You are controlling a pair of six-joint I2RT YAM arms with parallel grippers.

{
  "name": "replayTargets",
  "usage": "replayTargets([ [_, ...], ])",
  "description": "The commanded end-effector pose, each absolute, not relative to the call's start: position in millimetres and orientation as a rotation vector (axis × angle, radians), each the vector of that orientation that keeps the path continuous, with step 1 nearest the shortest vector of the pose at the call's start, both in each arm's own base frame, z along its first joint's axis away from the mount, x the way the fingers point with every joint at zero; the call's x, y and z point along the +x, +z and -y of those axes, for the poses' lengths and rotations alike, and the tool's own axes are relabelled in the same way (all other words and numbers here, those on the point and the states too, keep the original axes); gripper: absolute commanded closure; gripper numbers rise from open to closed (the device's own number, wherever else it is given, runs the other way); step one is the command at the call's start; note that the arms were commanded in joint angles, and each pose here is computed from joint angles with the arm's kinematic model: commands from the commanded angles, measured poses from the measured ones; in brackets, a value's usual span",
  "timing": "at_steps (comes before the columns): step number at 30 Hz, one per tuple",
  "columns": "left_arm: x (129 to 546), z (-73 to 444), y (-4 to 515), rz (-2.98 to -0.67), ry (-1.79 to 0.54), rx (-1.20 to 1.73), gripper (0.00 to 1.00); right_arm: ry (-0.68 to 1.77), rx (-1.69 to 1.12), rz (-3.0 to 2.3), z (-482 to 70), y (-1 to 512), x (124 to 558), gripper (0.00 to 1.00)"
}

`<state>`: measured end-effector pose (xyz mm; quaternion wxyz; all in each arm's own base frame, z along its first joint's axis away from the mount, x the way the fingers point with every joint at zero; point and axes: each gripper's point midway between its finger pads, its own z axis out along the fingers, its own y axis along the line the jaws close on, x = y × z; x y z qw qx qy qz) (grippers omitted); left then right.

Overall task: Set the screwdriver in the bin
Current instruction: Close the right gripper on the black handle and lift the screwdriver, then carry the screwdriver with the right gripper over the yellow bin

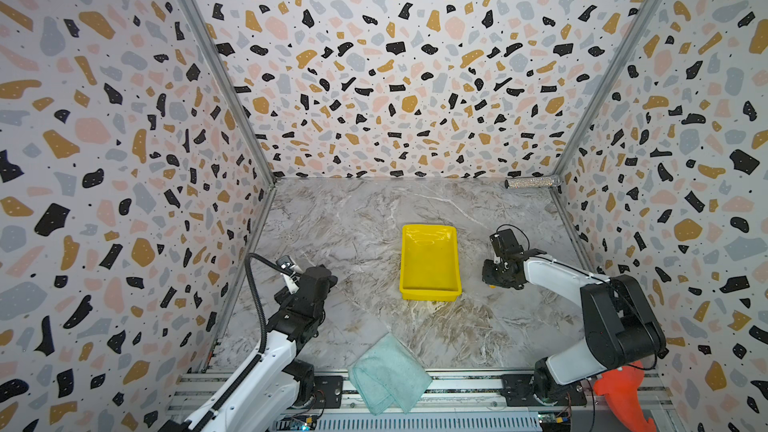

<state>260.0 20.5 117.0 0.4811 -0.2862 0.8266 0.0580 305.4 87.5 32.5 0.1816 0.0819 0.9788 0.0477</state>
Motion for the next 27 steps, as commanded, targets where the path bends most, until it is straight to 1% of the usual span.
replayTargets([
  [1, 262.3, -20.4, 118.2, -2.003, 0.133, -0.698, 0.0, 0.127, 0.249, -2.713, -84.5, 56.0, 306.1, 0.86],
  [5, 263.9, -16.0, 111.8, -2.019, 0.107, -0.693, 0.0, 0.169, 0.252, -2.663, -92.6, 85.2, 308.3, 0.88],
  [6, 265.7, -11.0, 109.0, -2.025, 0.066, -0.7, 0.0, 0.193, 0.248, -2.641, -100.0, 95.0, 307.8, 0.88],
  [10, 284.9, 55.1, 103.5, -2.026, -0.329, -0.453, 0.0, 0.334, 0.224, -2.574, -146.4, 125.6, 300.2, 0.88],
  [11, 285.4, 60.8, 104.2, -2.032, -0.35, -0.428, 0.0, 0.381, 0.212, -2.562, -161.8, 131.6, 297.5, 0.88],
  [14, 285.4, 58.6, 103.1, -2.059, -0.306, -0.425, 0.0, 0.527, 0.167, -2.513, -217.4, 148.4, 286.4, 0.89],
  [16, 285.5, 60.7, 103.7, -2.057, -0.32, -0.419, 0.0, 0.623, 0.159, -2.475, -254.8, 156.9, 278.3, 0.89],
  [20, 285.1, 58.2, 103.7, -2.066, -0.302, -0.432, 0.0, 0.777, 0.143, -2.458, -311.2, 155.1, 265.1, 0.89],
  [24, 284.6, 55.8, 101.2, -2.074, -0.287, -0.445, 0.0, 0.807, 0.103, -2.502, -342.6, 142.3, 265.1, 0.88],
  [27, 284.5, 53.9, 100.9, -2.079, -0.272, -0.452, 0.0, 0.789, 0.086, -2.534, -350.1, 133.8, 267.7, 0.88],
])
